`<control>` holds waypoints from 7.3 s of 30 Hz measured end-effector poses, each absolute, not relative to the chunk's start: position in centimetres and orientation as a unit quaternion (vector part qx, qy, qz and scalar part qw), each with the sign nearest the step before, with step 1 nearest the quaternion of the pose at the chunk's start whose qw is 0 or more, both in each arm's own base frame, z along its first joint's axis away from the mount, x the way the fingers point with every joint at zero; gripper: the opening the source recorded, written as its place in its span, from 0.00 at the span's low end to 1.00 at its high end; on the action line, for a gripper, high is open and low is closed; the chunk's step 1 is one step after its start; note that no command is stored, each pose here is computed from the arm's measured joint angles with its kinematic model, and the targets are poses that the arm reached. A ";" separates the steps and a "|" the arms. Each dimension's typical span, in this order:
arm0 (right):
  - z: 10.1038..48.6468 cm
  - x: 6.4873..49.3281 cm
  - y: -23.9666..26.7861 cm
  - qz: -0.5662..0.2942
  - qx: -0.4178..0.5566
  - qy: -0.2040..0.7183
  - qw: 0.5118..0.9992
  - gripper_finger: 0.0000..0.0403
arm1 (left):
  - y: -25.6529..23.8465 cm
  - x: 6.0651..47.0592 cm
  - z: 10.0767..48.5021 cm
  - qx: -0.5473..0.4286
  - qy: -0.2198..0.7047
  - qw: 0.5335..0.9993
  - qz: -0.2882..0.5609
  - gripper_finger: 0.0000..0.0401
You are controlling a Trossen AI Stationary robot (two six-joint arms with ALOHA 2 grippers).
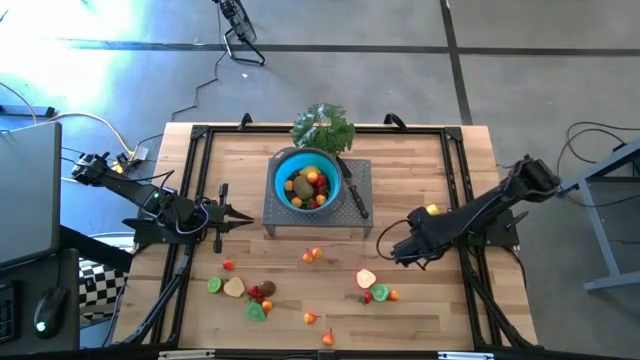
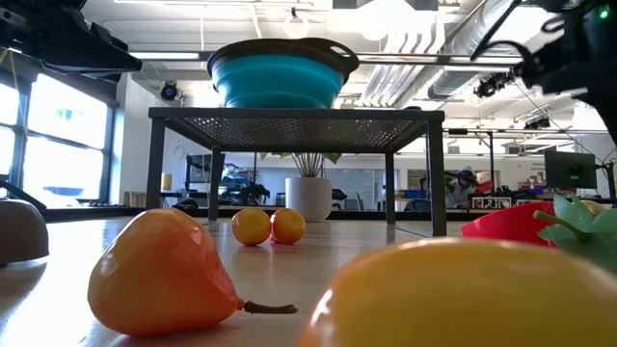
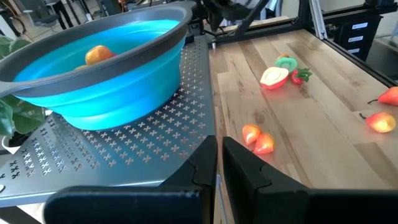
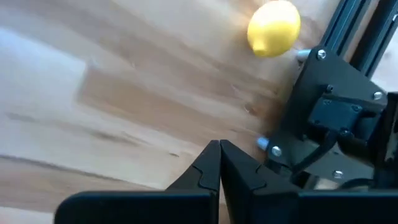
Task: Pick & Place Fruit
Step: Put the lemon into the blue strainer bowl on the shelf
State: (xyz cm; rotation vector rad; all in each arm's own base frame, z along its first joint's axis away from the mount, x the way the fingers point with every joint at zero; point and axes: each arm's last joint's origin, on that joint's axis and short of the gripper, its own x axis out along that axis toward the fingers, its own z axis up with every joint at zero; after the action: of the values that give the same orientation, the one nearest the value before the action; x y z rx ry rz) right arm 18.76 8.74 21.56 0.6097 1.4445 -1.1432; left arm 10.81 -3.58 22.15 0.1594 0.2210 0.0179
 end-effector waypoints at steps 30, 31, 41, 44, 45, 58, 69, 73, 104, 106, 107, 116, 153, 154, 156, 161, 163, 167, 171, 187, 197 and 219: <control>23.3 18.8 4.7 -0.671 0.368 0.338 0.548 0.01 | -3.6 10.8 22.1 0.081 0.111 0.991 0.009 0.05; 23.3 18.8 4.6 -0.674 0.371 0.333 0.545 0.01 | -3.6 10.8 22.1 0.084 0.112 0.990 0.008 0.05; 23.3 19.1 3.7 -0.686 0.384 0.313 0.534 0.01 | -3.6 10.7 21.8 0.066 0.124 0.990 0.011 0.05; 23.3 19.4 3.4 -0.684 0.382 0.287 0.552 0.01 | -3.5 10.7 21.7 0.065 0.133 0.989 0.011 0.05; 23.3 19.5 3.4 -0.682 0.379 0.281 0.559 0.01 | -3.5 10.7 21.6 0.066 0.136 0.988 0.012 0.05; 23.0 19.7 3.4 -0.665 0.348 0.310 0.584 0.01 | -3.5 10.6 21.5 0.065 0.143 0.987 0.012 0.05; 18.9 17.9 1.0 -0.715 0.336 0.333 0.515 0.01 | -3.5 10.6 21.3 0.069 0.150 0.986 0.015 0.05; 17.9 17.7 0.4 -0.707 0.329 0.351 0.518 0.01 | -3.5 10.6 21.3 0.069 0.150 0.986 0.015 0.05; 14.3 18.4 -2.1 -0.576 0.223 0.655 0.435 0.01 | -3.4 10.6 21.3 0.071 0.151 0.986 0.017 0.05; 14.3 18.4 -2.0 -0.563 0.225 0.667 0.434 0.01 | -3.4 10.6 21.2 0.072 0.155 0.985 0.017 0.05; 14.3 18.4 -2.0 -0.556 0.228 0.673 0.432 0.01 | -3.4 10.5 21.2 0.073 0.156 0.985 0.017 0.05; 14.2 18.5 -0.7 -0.504 0.251 0.711 0.421 0.01 | -3.4 10.5 21.2 0.073 0.157 0.985 0.017 0.05; 13.4 18.0 10.5 -0.438 0.369 0.708 0.414 0.01 | -3.4 10.5 21.2 0.073 0.157 0.985 0.016 0.05; 13.3 18.0 10.7 -0.437 0.373 0.706 0.415 0.01 | -3.4 10.5 21.2 0.073 0.157 0.985 0.016 0.05; 13.3 18.0 11.1 -0.434 0.382 0.703 0.414 0.01 | -3.4 10.5 21.2 0.073 0.157 0.985 0.016 0.05; 13.2 18.0 11.9 -0.435 0.398 0.693 0.415 0.01 | -3.4 10.5 21.2 0.073 0.157 0.985 0.016 0.05; 13.2 18.0 12.1 -0.437 0.404 0.689 0.415 0.01 | -3.4 10.5 21.2 0.073 0.157 0.985 0.016 0.05; 13.1 18.1 12.6 -0.432 0.420 0.680 0.418 0.01 | -3.4 10.5 21.2 0.073 0.157 0.985 0.016 0.05; 13.1 18.4 13.0 -0.426 0.440 0.669 0.422 0.01 | -3.4 10.5 21.2 0.073 0.157 0.985 0.016 0.05; 13.1 18.6 13.9 -0.433 0.464 0.637 0.437 0.01 | -3.4 10.5 21.2 0.073 0.157 0.985 0.016 0.05; 13.1 18.3 12.9 -0.475 0.437 0.620 0.446 0.01 | -3.4 10.5 21.2 0.073 0.157 0.985 0.016 0.05; 20.1 18.4 11.1 -0.488 0.442 0.528 0.536 0.01 | -3.4 10.5 21.2 0.072 0.157 0.985 0.016 0.05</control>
State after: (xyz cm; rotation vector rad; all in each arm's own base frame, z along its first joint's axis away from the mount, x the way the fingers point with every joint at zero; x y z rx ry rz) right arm 18.35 11.12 20.11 1.0531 1.2565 -1.1613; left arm 10.54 -3.44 21.19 0.1451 0.3161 0.0324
